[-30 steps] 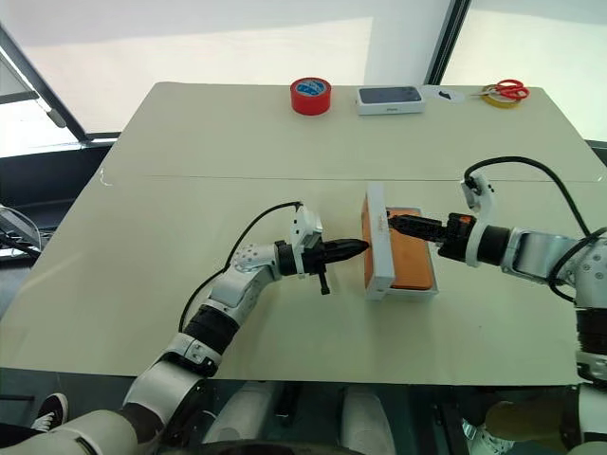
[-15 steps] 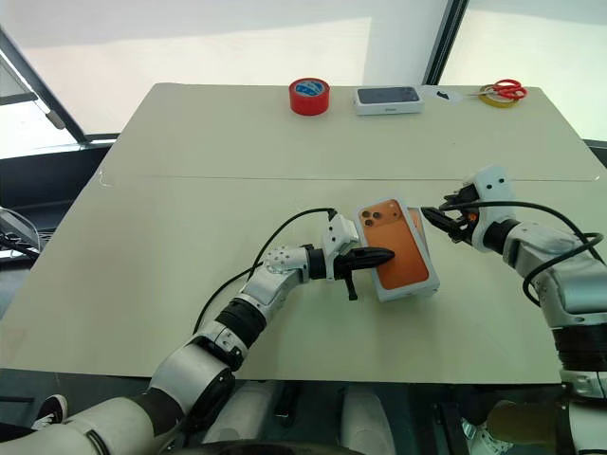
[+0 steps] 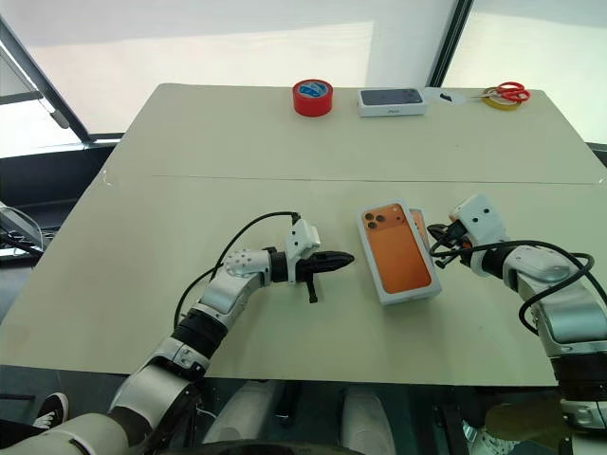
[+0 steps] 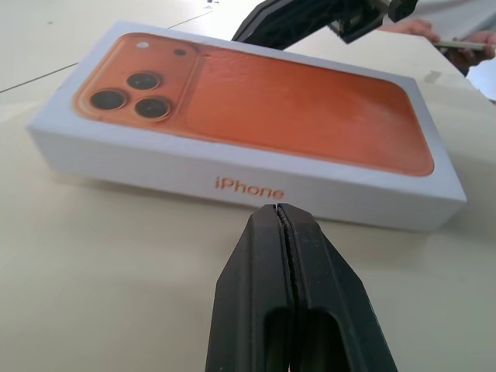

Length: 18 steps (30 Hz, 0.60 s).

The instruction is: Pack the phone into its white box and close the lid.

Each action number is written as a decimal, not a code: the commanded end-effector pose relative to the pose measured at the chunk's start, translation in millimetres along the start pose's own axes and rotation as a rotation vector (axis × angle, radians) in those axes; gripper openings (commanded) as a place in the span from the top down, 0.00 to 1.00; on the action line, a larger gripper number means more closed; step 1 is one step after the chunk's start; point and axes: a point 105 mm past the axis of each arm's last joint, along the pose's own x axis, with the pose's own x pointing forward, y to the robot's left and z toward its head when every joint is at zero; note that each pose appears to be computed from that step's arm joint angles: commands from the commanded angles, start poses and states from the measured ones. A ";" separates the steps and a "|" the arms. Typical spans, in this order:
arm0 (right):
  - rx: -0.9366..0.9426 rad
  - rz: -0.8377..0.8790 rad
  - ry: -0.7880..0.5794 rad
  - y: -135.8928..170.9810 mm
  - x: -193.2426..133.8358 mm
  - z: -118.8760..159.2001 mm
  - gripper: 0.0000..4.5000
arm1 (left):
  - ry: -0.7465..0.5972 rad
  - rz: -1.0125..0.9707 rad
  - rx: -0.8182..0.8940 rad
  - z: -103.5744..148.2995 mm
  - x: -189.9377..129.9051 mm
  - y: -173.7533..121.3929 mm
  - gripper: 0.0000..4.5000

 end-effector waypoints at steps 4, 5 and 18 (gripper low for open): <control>-0.077 -0.018 -0.043 -0.4 0.4 17.5 0.99 | 0.002 0.001 0.089 14.3 34.1 -2.8 1.00; -0.076 -0.017 -0.046 1.1 0.9 18.5 0.99 | 0.000 0.007 0.098 16.2 35.9 -1.5 1.00; -0.090 -0.121 0.007 -14.0 8.2 10.5 0.99 | -0.052 0.059 0.089 37.6 54.2 14.3 1.00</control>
